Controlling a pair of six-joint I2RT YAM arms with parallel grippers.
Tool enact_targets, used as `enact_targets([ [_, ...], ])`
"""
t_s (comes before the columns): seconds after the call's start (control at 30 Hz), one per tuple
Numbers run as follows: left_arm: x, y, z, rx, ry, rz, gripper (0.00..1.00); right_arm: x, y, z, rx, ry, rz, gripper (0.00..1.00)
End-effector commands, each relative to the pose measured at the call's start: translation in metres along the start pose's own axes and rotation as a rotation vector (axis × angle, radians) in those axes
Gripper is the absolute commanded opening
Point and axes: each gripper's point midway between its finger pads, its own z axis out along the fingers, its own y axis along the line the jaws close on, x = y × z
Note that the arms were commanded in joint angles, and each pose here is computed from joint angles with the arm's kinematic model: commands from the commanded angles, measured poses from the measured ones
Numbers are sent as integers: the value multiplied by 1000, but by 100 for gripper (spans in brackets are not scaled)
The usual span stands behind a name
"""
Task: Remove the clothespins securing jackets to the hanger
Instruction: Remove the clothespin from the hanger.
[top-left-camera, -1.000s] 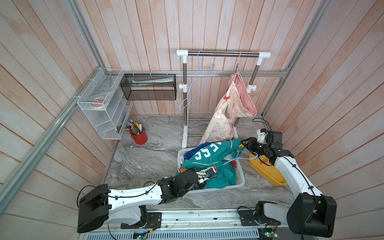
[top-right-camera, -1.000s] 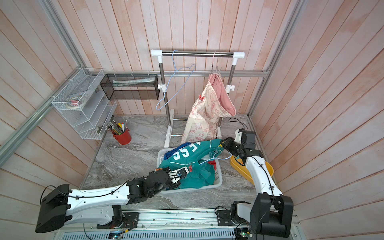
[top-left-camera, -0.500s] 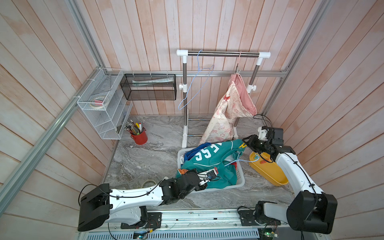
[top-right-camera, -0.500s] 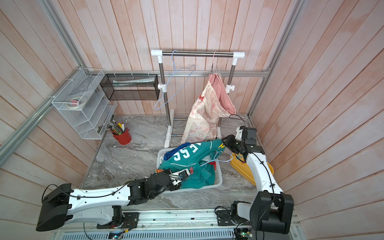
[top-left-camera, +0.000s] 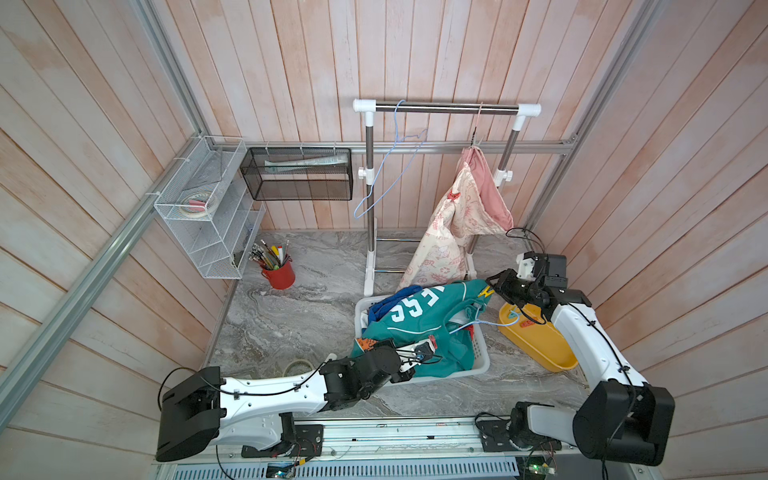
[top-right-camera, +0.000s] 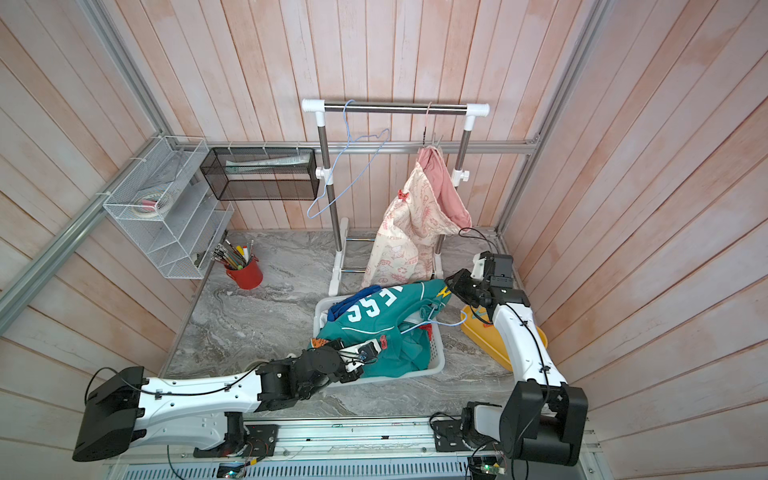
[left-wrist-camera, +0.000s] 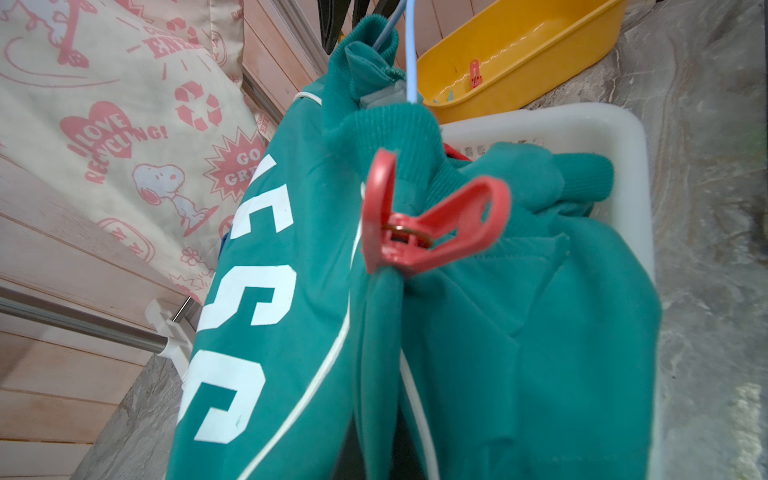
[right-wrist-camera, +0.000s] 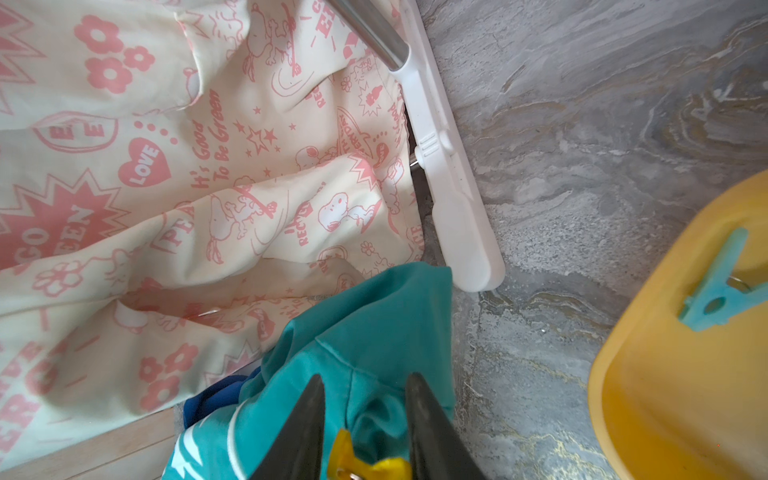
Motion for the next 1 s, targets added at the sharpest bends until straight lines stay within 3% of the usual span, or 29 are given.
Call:
enact_targets([
  [0.0, 20, -33, 1, 128, 54, 52, 0, 8, -13, 5, 47, 24, -2, 32],
  [0.47, 23, -32, 8, 101, 85, 60, 0, 14, -12, 4, 26, 26, 31, 16],
  [0.7, 23, -24, 10, 52, 89, 50, 0, 22, -10, 2, -14, 12, 76, 1],
  [0.97, 23, -22, 9, 42, 87, 43, 0, 9, -10, -9, -23, -56, 100, 0],
])
